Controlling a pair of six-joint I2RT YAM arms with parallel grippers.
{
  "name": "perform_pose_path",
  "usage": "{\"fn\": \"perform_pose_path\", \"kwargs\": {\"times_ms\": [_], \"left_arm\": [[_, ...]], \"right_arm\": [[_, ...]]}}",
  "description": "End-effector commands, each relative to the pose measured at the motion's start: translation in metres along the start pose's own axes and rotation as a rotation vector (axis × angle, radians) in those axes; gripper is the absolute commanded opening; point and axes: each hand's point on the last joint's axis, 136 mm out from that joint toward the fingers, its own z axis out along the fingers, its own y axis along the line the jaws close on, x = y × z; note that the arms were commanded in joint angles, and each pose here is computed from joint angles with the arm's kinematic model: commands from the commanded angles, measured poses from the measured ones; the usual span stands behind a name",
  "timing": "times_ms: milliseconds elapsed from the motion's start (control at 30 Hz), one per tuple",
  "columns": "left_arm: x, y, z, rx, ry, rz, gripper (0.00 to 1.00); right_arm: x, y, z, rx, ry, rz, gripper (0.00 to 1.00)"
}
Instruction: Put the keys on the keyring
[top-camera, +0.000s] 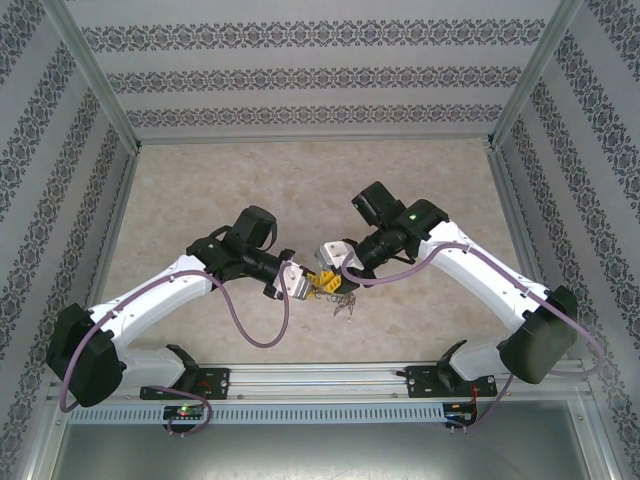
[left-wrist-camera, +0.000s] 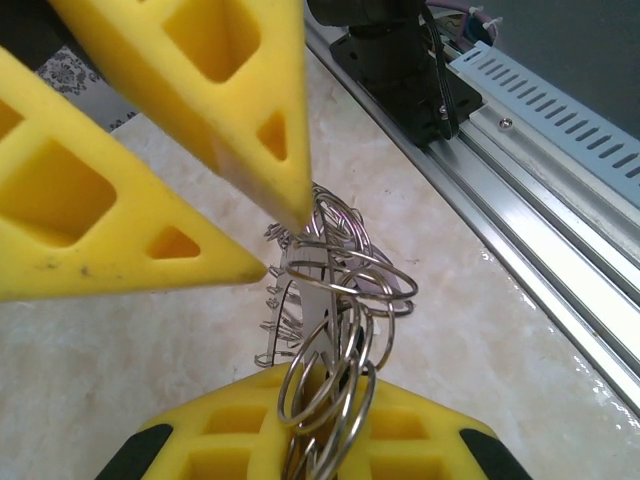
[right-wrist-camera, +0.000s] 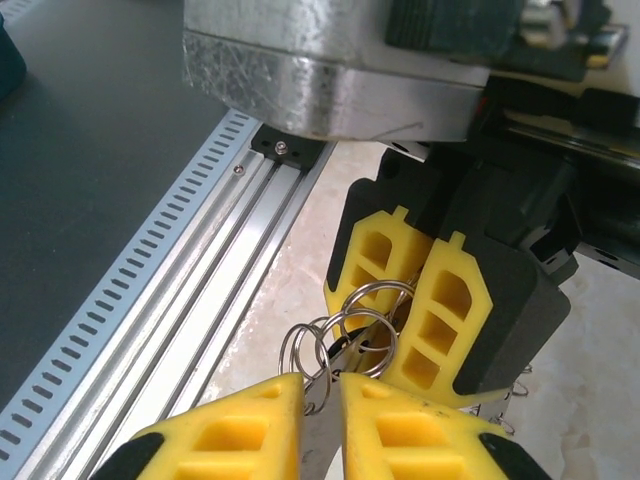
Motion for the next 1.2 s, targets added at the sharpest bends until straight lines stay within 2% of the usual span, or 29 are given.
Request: {"fn": "perform_pose_path", "kwargs": {"times_ms": [0,100,400,500,700,900,1167], "left_arm": [[-0.015,0.002,-0.005,0.021,-0.063,-0.007,0.00],[-0.013,0.002,-0.004,0.023,-0.060,-0.008,0.00],[-0.013,0.006,-0.004,0.011,-0.054,-0.009,0.00],[-0.013,0.006,-0.003,0.013,-0.056,-0.010,0.00],[-0.012,0.005,-0.003,0.018,-0.058,-0.016,0.00],[-0.012,0.002,-0.003,0.025,-0.060,-0.025,0.00],[-0.014,0.003,-0.011,-0.001,-0.086,-0.051,0.00]], "right_arm": [[-0.006,0.004,0.003,-0.020,-0.020,-0.020,0.23],[-0.009,0.005,0.004,-0.035,-0.032,0.013,0.34],[-0.001,0.010,0.018,-0.109,-0.018,0.114,0.34],[-0.002,0.010,0.021,-0.120,-0.021,0.116,0.29],[0.000,0.009,0.020,-0.109,-0.008,0.090,0.07],[-0.004,0.012,0.014,-0.107,-0.030,0.083,0.00],[-0.005,0.009,0.004,-0.032,-0.082,0.038,0.00]]}}
